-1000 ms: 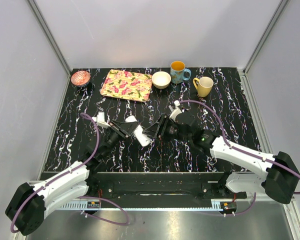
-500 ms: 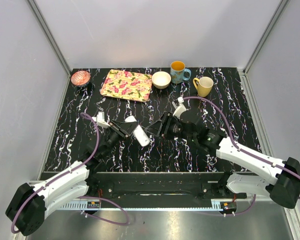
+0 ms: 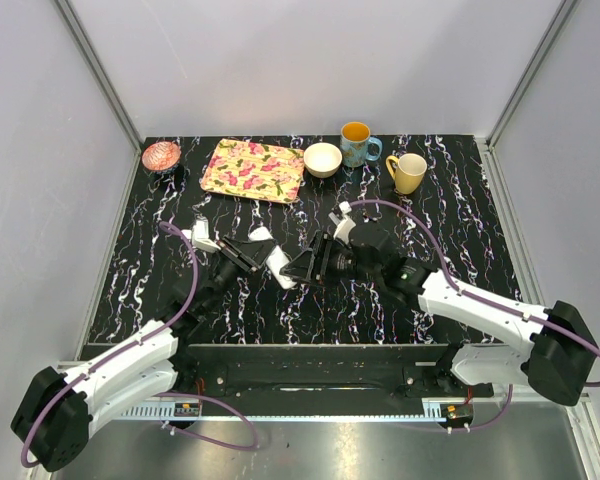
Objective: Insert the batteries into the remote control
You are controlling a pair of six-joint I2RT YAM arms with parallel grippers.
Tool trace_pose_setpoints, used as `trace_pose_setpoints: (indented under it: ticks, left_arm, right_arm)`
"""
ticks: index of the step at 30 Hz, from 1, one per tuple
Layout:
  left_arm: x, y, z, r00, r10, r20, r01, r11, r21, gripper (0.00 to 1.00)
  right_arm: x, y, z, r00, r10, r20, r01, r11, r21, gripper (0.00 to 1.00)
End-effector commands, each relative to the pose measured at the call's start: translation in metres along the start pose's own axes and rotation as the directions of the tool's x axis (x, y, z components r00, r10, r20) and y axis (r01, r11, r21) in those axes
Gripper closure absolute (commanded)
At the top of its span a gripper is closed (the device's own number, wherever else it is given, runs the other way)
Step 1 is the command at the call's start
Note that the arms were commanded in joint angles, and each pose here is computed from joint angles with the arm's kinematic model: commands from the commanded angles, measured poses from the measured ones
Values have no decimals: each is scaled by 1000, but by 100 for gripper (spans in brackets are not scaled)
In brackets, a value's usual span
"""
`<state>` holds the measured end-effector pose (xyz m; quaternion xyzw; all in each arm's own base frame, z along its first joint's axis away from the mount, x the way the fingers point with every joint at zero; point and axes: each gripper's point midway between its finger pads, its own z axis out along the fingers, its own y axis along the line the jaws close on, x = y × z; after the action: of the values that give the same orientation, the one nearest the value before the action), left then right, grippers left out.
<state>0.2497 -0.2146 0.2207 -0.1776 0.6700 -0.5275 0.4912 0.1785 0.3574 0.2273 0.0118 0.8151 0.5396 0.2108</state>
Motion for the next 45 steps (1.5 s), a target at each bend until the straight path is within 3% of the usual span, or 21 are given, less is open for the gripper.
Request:
trace_pose_setpoints:
  ticks: [1,45]
  left_arm:
    - [-23,-33,4,997,-2,76,-5,996,93,100]
    - [-28,-38,-4,996,-4,94,-7,993,116,100]
  right_arm:
    - [-2,14,0,1000,1,-6,-1,998,-62,43]
    - [-2,3,8,999,46,-9,-46,999,-27,42]
